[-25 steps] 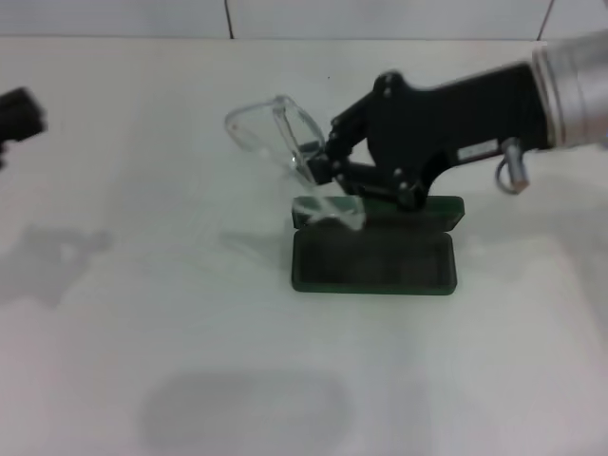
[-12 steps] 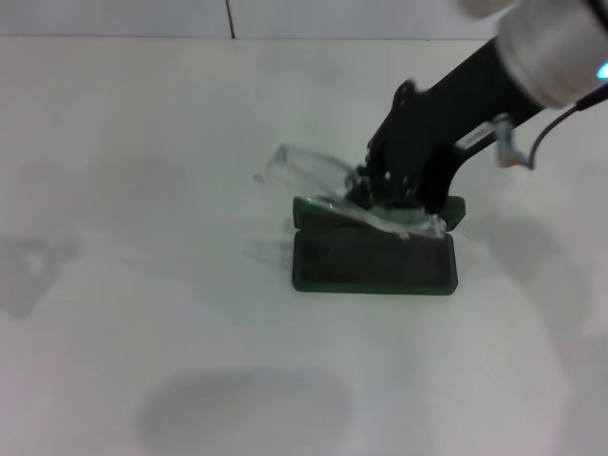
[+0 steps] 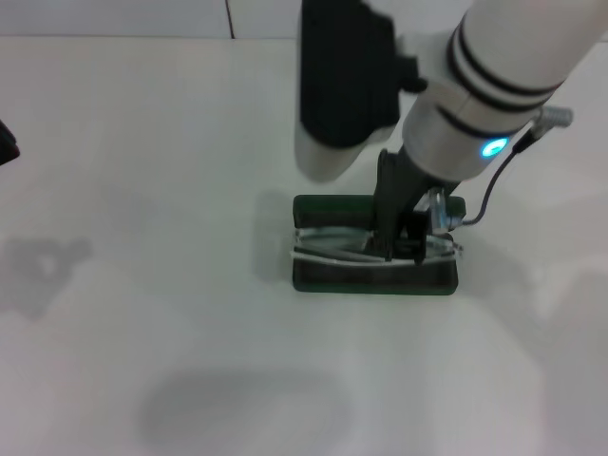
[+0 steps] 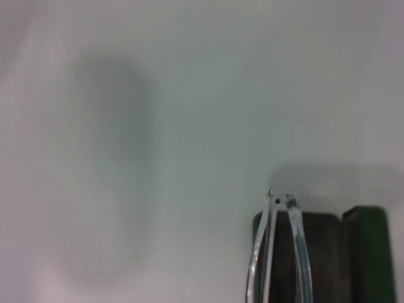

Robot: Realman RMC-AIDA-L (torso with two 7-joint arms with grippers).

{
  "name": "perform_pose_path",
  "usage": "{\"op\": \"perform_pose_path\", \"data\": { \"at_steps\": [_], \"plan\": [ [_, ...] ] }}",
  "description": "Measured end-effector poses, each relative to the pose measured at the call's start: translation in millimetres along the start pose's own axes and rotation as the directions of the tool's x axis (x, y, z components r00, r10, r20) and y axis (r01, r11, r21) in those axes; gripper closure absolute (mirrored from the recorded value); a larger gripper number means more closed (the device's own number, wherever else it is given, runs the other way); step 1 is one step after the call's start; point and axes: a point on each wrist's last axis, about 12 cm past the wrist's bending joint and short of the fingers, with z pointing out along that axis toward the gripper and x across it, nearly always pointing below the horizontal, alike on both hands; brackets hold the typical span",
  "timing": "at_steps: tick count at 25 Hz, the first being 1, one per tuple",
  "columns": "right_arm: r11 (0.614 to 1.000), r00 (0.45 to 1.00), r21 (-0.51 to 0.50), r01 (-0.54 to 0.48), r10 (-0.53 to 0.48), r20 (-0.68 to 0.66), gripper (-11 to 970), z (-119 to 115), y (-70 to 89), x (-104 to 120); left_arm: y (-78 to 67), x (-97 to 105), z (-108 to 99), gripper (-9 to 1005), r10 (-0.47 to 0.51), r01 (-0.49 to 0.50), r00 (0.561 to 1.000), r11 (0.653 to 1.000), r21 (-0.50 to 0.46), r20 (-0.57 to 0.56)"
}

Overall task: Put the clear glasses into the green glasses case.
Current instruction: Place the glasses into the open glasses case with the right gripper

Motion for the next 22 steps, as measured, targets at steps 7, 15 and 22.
{"op": "perform_pose_path", "data": {
  "at_steps": [7, 15, 22],
  "plan": [
    [1.000, 0.997, 0.031, 0.004, -0.002, -0.075, 851, 29.2, 7.7, -3.9, -4.0, 8.4, 1.6, 924, 0.000, 0.000, 1.000, 1.000, -0.008, 0.018],
    [0.996, 0.994, 0.073, -0.047, 0.053, -0.092, 850, 35.3, 2.6, -3.4, -4.7, 11.2, 4.3, 924, 0.003, -0.003, 1.000, 1.000, -0.005, 0.028],
    [0.989, 0.987, 0.130, -0.076, 0.093, -0.131, 849, 38.0, -6.0, -3.5, -3.0, 10.6, 8.2, 924, 0.006, -0.006, 1.000, 1.000, 0.007, 0.030]
  ]
}}
